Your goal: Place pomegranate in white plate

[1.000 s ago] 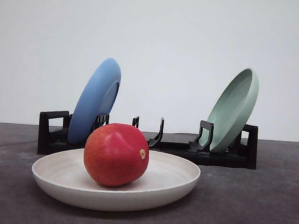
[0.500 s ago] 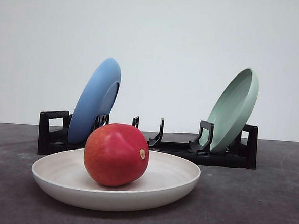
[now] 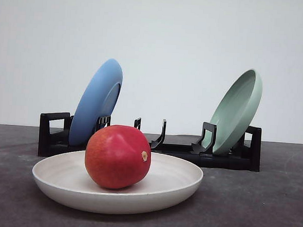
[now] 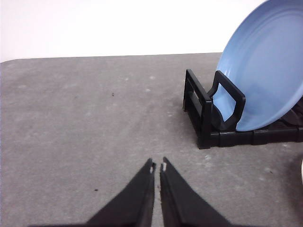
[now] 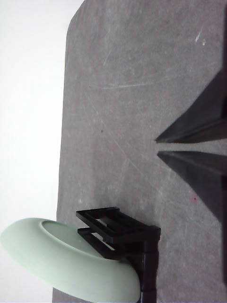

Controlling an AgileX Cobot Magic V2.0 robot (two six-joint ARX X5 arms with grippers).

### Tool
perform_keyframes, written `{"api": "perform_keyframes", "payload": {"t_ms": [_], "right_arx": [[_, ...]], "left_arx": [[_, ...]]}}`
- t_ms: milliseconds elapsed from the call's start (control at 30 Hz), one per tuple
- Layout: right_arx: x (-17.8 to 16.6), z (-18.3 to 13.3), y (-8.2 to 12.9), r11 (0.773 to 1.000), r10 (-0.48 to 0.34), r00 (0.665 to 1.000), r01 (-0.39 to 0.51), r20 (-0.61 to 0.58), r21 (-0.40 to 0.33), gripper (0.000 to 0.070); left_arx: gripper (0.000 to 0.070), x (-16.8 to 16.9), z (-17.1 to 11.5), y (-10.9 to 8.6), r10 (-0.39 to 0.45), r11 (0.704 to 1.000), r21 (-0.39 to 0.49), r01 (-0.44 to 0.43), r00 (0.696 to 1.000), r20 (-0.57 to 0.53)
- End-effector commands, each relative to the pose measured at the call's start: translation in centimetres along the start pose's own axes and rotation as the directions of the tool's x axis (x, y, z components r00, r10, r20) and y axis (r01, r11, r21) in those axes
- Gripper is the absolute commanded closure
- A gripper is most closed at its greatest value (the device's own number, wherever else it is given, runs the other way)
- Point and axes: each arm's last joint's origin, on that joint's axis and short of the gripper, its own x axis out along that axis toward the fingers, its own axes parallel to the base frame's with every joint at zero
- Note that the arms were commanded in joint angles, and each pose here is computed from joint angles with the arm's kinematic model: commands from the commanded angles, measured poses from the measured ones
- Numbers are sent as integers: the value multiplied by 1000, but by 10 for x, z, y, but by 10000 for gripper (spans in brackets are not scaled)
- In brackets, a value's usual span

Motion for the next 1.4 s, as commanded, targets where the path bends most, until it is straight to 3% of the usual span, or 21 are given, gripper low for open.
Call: {"api": "perform_keyframes", "payload": {"t_ms": [0, 1367], "right_arx": [[0, 0, 0, 1000, -4, 1000, 4, 5, -3, 676], [0, 0, 0, 1000, -4, 1000, 4, 5, -3, 675]], "left_arx": [[700, 1, -2, 0, 5, 1000, -3, -5, 1000, 5], [700, 1, -2, 0, 5, 1000, -3, -5, 1000, 5]]}}
